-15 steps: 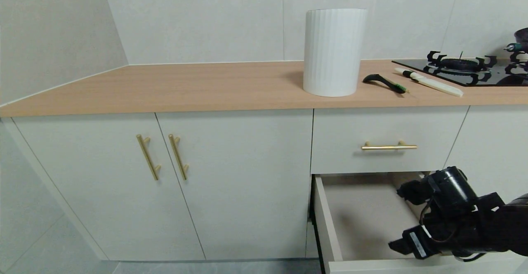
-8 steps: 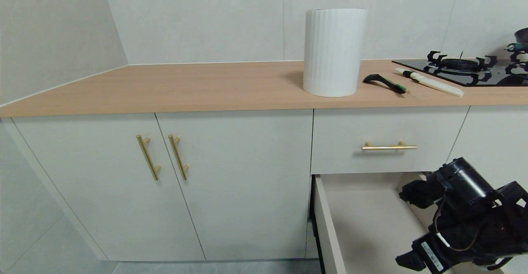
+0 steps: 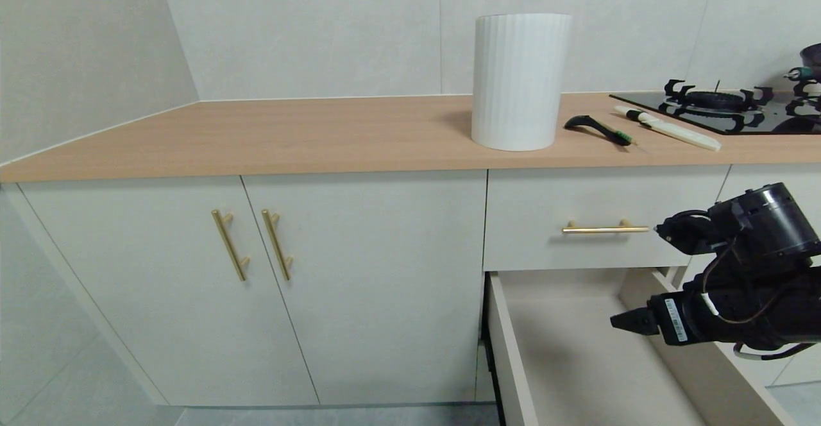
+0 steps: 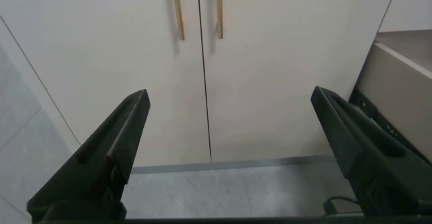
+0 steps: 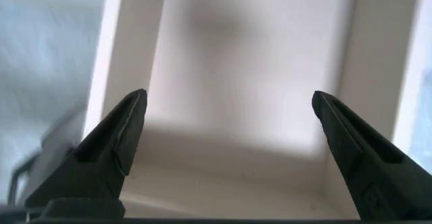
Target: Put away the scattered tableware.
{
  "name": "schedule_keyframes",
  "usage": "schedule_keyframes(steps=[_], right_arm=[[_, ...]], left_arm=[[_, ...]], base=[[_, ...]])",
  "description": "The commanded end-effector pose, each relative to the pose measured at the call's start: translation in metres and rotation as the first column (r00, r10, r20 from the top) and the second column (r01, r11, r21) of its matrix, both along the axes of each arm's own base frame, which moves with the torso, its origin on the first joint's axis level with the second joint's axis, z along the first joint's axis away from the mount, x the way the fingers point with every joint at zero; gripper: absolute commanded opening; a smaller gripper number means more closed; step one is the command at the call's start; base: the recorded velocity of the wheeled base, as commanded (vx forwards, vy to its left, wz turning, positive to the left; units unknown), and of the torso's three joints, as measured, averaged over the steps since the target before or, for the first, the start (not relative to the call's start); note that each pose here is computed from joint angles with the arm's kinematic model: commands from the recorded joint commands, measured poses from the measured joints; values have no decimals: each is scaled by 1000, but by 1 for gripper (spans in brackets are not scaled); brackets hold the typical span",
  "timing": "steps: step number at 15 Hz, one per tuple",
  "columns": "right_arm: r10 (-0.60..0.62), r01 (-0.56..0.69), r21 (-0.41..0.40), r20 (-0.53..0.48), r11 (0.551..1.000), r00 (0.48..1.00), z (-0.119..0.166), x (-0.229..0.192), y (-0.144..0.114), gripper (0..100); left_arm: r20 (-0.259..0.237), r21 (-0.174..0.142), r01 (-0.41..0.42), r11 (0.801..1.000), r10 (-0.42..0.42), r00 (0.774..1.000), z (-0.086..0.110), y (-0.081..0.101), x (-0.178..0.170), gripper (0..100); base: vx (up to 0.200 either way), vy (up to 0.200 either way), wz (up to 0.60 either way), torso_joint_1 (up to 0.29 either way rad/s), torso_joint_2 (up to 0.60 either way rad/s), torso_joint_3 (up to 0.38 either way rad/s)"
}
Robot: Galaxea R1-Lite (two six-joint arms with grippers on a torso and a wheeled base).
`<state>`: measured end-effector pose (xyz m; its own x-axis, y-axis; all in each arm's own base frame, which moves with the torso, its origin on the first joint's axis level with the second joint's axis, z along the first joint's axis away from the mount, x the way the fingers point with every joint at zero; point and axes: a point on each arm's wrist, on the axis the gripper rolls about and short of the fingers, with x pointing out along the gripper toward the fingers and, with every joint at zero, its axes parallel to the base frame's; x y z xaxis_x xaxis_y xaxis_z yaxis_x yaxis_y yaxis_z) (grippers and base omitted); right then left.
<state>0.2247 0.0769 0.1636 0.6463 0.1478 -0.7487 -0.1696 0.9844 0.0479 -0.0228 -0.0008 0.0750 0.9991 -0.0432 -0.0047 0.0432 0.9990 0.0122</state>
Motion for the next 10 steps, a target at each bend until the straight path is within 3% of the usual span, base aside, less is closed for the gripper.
schedule_keyframes(steps=[1,6,10], right_arm=[[-15,14,10,30,1000,999,5,-2,-3,100],[-14,14,7,31,1000,999,5,-1,-3,100],[-14,14,6,28,1000,1000,4,-1,-3,100]], left_arm=[[0,0,0,1000,0,1000,0,0,0,100],[0,0,0,1000,0,1000,0,0,0,100],[0,0,0,1000,0,1000,0,0,0,100]], base=[[0,0,0,0,0,0],[0,0,0,56,-200,-200],[0,0,0,177,-525,-294]])
